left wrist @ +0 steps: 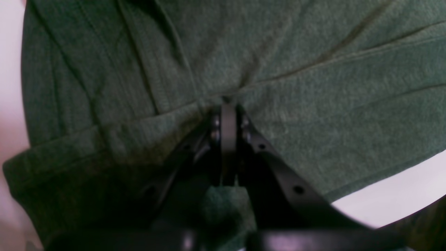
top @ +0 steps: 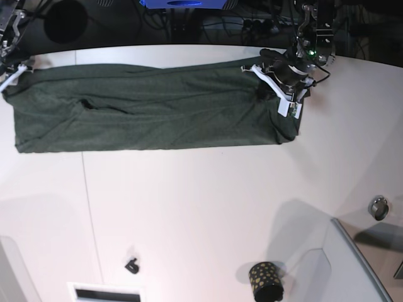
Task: Layout the t-shirt on the table in an organized manner, then fold the t-shirt properly
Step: 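Hold the folded strip ends with both grippers and straighten it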
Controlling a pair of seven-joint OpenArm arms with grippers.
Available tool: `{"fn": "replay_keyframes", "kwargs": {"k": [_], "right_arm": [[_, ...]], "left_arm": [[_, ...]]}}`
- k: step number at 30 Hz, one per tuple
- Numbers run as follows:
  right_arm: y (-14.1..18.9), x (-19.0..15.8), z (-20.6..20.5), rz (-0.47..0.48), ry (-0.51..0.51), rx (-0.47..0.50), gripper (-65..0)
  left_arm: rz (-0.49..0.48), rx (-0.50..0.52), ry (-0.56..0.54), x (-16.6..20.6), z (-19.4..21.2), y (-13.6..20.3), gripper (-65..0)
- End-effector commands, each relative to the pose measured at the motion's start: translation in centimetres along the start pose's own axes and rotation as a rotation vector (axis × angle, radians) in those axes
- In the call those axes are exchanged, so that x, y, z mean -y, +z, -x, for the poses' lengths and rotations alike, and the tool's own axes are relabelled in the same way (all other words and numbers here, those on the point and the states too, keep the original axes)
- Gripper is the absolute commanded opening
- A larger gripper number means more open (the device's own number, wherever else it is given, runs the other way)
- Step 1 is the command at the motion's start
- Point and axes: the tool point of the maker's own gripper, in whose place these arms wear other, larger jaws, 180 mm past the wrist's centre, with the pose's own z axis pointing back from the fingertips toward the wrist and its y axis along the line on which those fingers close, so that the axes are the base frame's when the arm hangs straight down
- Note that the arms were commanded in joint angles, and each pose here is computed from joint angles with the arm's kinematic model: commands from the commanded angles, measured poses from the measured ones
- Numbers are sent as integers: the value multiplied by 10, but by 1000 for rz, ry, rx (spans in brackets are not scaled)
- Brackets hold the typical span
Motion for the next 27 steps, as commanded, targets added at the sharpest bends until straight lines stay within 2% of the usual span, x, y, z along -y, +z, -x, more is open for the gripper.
{"fn": "replay_keyframes", "kwargs": {"k": [1, 6, 12, 18, 25, 27], "right_arm": [[1, 11, -12, 29, -1, 39, -374], [-9, 3, 0, 5, -17, -2, -414], [-18, -5, 7, -16, -35, -26, -417], [-19, -5, 3, -16, -37, -20, -516], [-37, 14, 25, -8, -27, -98, -500], [-40, 23, 20, 5, -24, -89, -486]], "left_arm": [[-42, -72, -18, -10, 16, 2, -650], [-42, -71, -19, -10, 15, 2, -650], [-42, -73, -18, -10, 16, 2, -650], [-43, -75, -18, -11, 16, 2, -650], [-43, -75, -18, -11, 16, 2, -650], [-43, -74, -19, -11, 16, 2, -650]]}}
